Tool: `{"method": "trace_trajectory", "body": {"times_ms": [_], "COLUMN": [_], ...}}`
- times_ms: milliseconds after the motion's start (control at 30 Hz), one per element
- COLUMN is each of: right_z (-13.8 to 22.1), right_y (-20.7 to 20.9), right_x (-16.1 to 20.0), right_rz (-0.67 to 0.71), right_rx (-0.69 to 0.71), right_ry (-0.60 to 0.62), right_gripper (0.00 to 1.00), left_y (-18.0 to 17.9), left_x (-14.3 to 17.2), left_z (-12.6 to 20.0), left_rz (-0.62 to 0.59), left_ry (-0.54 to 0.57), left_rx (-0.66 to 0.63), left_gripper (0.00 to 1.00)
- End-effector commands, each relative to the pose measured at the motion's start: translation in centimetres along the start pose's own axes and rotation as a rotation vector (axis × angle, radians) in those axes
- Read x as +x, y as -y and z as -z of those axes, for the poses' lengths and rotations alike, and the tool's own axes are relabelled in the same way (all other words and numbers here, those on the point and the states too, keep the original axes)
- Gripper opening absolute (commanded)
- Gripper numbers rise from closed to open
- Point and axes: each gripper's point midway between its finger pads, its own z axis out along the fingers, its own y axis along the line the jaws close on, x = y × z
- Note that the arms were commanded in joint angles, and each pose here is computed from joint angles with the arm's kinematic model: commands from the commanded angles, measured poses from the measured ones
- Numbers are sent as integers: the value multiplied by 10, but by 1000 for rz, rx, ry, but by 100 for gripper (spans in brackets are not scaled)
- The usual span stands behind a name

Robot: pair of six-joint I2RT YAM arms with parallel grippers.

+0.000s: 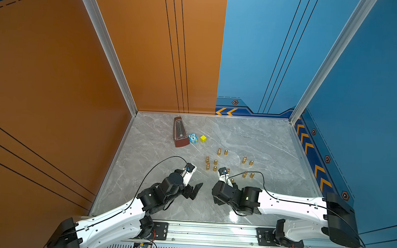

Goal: Open the lipstick cap
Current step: Place the lipstick at the center of the board, then reset both arms

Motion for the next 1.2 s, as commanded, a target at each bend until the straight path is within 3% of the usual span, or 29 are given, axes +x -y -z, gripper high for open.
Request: {"method": "trace_trajectory", "body": {"times_ms": [0, 167, 300, 533, 667, 767, 900, 1033, 1167], "right_z": [32, 66, 82, 74, 58, 33, -5, -21, -32], "right_y": [37, 134, 229, 347, 392, 406, 410, 401, 390], "right_x": [-34, -79, -94, -84, -68, -64, -62, -70, -80], "right_rz": [16, -121, -264, -504, -591, -561, -482, -423, -366], "right_rx": [93, 304, 557, 826, 894, 892, 867, 797, 712], "right_ry": [75, 206, 280, 392, 413, 390, 322, 371, 433], "right_gripper": [82, 100, 100, 100, 100, 100, 100, 100, 100], "left_y": [-28, -91, -154, -259, -293, -303, -312, -309, -296], "left_x": [-31, -58, -65, -33, -3, 9, 24, 22, 20], "left_z": [14, 30, 46, 65, 48, 30, 8, 6, 12], "left_rz": [41, 134, 195, 286, 305, 260, 249, 229, 211], "left_ry": [55, 112, 112, 106, 27, 16, 4, 4, 74], "left_rx": [-132, -369, -621, -1020, -1049, -1026, -979, -945, -903], "left_gripper": [99, 99, 99, 99, 99, 99, 98, 98, 98]}}
